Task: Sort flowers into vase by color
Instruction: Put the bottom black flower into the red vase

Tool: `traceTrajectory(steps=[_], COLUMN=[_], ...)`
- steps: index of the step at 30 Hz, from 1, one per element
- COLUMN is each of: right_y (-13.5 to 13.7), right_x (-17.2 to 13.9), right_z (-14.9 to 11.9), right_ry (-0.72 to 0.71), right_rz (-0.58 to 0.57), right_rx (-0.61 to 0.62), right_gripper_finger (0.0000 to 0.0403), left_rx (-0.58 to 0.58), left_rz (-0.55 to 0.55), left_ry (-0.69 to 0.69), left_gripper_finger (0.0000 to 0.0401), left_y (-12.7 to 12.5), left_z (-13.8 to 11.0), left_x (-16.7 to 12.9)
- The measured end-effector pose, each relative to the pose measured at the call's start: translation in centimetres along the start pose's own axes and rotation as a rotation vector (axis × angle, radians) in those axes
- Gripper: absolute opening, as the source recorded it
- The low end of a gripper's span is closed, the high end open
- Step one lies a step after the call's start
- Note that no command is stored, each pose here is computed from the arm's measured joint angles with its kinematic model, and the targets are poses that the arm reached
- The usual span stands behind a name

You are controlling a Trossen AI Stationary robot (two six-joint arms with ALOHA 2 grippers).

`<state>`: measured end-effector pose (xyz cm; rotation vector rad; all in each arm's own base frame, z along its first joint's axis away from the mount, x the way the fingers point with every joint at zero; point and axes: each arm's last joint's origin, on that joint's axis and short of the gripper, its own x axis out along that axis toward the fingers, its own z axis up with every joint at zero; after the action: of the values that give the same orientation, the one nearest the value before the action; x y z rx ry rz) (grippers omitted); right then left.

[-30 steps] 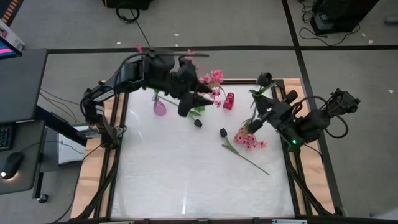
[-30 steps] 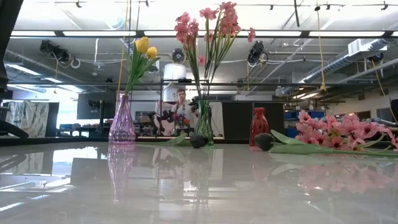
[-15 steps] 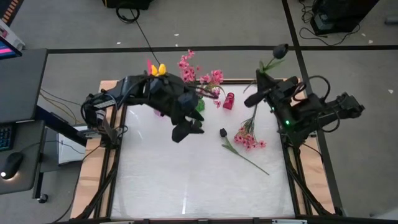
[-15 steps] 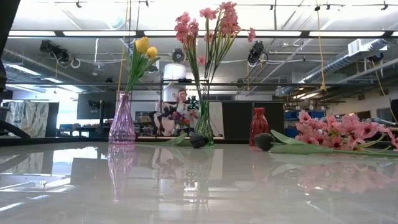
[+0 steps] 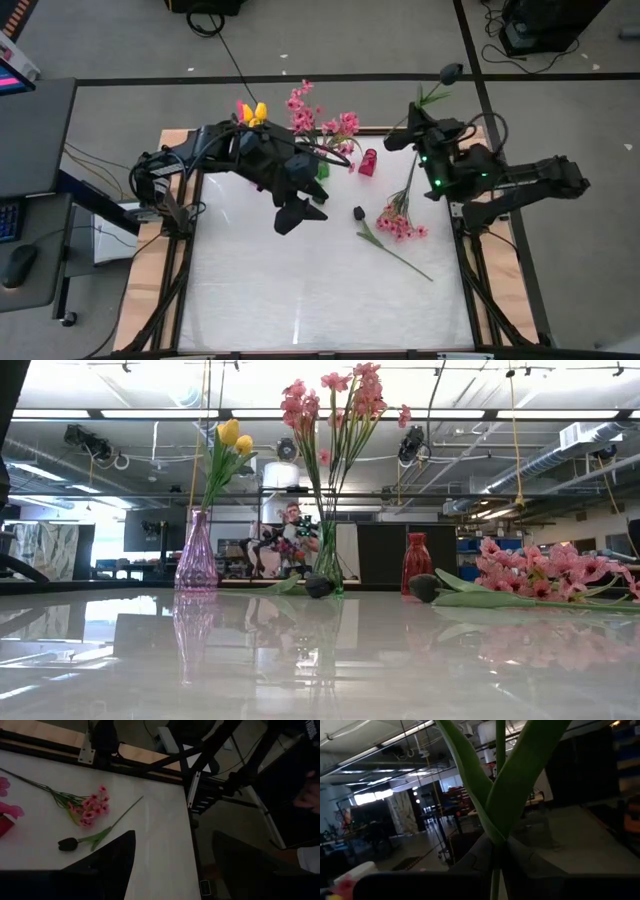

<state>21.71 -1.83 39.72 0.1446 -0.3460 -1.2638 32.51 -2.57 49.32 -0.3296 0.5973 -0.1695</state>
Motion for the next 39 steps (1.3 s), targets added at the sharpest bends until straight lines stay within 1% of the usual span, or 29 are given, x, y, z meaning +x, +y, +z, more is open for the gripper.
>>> traceTrajectory(steps=[4,7,10,14,17,21,25,28,34,39], right_y=[-0.9,-1.8,-2.7,-3.9,-4.5,-4.9,-5.0,-5.0,-5.1,-5.2], right_x=[0.8,1.4,2.1,2.8,3.1,3.4,3.6,3.6,3.5,3.6], right_z=[-3.0,-5.0,-6.8,-8.5,-9.3,-10.1,-10.6,-10.9,-11.7,-12.0], right_ry=[-0.005,-0.007,-0.008,0.0,0.006,0.029,0.062,0.084,0.132,0.154], right_rz=[0.0,0.004,0.032,0.03,0.031,0.046,0.064,0.084,0.088,0.08], right_rx=[-0.017,0.018,0.061,0.076,0.1,0.104,0.071,0.054,0.0,-0.009], right_gripper_finger=[0.0038,0.0038,0.0038,0.0038,0.0038,0.0038,0.0038,0.0038,0.0038,0.0038], left_rx=[-0.004,-0.007,-0.008,-0.01,-0.011,-0.011,-0.011,-0.011,-0.011,-0.011], left_rz=[0.006,0.01,0.012,0.015,0.016,0.021,0.066,0.078,0.081,0.081], left_ry=[-0.002,-0.005,-0.005,-0.007,-0.008,-0.009,-0.023,-0.027,-0.028,-0.028], left_gripper_finger=[0.0268,0.0268,0.0268,0.0268,0.0268,0.0268,0.0268,0.0268,0.0268,0.0268], left_y=[0.2,0.4,0.4,0.6,0.6,0.6,0.8,0.8,0.8,0.8], left_z=[0.1,0.1,0.1,0.2,0.2,0.2,0.2,0.3,0.3,0.3], left_x=[0.0,-0.1,-0.1,-0.1,-0.1,-0.1,-0.1,-0.1,-0.1,-0.1])
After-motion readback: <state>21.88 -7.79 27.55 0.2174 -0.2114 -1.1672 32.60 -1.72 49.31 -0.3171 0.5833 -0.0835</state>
